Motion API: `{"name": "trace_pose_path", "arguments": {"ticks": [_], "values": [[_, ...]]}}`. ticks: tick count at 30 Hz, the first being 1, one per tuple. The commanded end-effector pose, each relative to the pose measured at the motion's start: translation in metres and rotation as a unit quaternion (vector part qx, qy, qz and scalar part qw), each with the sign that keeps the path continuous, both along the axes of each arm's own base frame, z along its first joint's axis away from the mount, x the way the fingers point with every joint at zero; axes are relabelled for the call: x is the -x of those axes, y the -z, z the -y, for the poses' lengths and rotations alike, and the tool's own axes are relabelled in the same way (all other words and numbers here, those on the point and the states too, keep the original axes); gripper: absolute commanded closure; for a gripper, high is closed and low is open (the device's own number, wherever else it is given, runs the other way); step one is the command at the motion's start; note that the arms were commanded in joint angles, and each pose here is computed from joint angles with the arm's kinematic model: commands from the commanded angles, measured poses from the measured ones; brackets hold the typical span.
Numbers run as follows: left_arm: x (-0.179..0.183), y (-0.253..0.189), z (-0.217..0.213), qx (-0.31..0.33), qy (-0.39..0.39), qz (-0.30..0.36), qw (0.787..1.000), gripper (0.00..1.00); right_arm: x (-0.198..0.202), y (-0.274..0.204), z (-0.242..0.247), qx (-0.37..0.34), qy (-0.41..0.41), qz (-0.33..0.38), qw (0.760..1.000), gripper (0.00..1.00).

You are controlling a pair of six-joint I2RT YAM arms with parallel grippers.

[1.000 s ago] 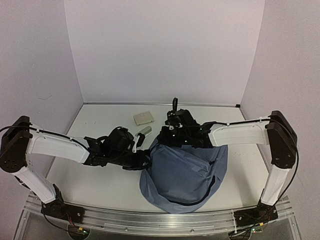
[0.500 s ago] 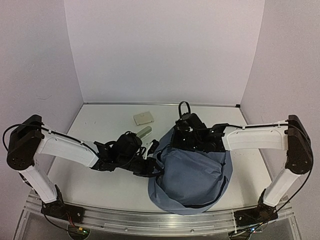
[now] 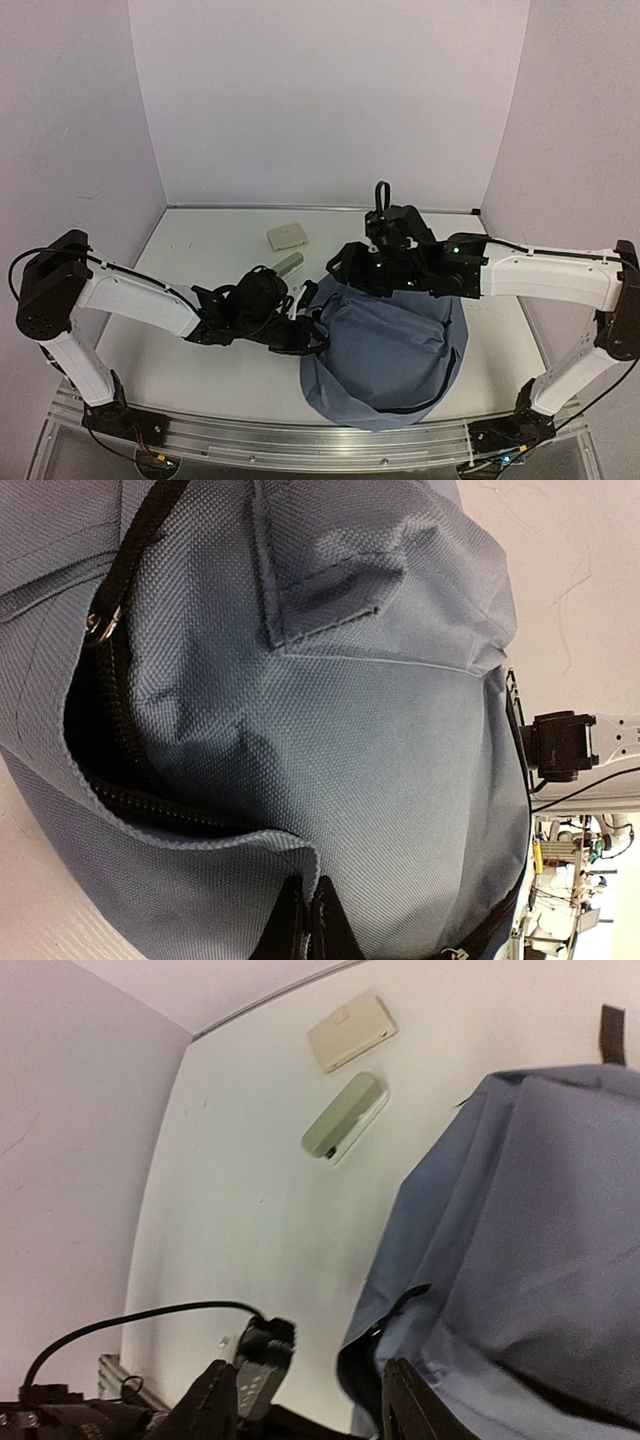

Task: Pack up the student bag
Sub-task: Zip the student bag at the center of the board.

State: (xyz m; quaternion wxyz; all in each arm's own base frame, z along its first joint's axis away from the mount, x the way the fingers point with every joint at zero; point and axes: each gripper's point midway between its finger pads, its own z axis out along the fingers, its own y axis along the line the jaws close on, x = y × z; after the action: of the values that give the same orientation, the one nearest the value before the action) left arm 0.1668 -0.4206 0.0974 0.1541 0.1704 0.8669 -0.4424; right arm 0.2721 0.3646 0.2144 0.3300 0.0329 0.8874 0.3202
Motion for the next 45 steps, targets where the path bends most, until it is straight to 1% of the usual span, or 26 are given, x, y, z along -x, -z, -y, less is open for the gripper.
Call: {"name": "trace_pose_path", "arguments": {"ticks": [1,9,14,19,22,32,39,45], "values": [[-0.005,-0.018,0.002,0.02,-0.012,0.018,1.0,1.0,0.009,-0.006,-0.027,-0.086,0.004,-0.05,0.995,0.53],[-0.004,-0.021,-0.003,0.021,-0.015,0.025,0.999,1.0,-0.003,0.025,-0.015,-0.115,0.114,-0.104,0.981,0.61],[-0.004,-0.022,-0.006,0.02,-0.018,0.027,0.999,1.0,-0.007,0.041,-0.014,-0.123,0.151,-0.129,0.972,0.64],[-0.003,-0.021,-0.005,0.021,-0.015,0.027,0.999,1.0,-0.008,0.066,-0.017,-0.119,0.181,-0.164,0.962,0.64],[-0.003,-0.022,-0.005,0.021,-0.013,0.029,0.999,1.0,-0.01,0.079,-0.019,-0.109,0.191,-0.172,0.96,0.64],[-0.002,-0.022,-0.008,0.015,-0.012,0.033,0.999,1.0,-0.025,0.102,-0.015,-0.077,0.226,-0.161,0.958,0.66],[-0.001,-0.023,-0.008,0.016,-0.011,0.034,0.999,1.0,-0.029,0.123,-0.013,-0.048,0.237,-0.164,0.956,0.68],[-0.001,-0.023,-0.007,0.016,-0.009,0.033,0.999,1.0,-0.035,0.14,-0.016,-0.031,0.243,-0.166,0.955,0.71]]}}
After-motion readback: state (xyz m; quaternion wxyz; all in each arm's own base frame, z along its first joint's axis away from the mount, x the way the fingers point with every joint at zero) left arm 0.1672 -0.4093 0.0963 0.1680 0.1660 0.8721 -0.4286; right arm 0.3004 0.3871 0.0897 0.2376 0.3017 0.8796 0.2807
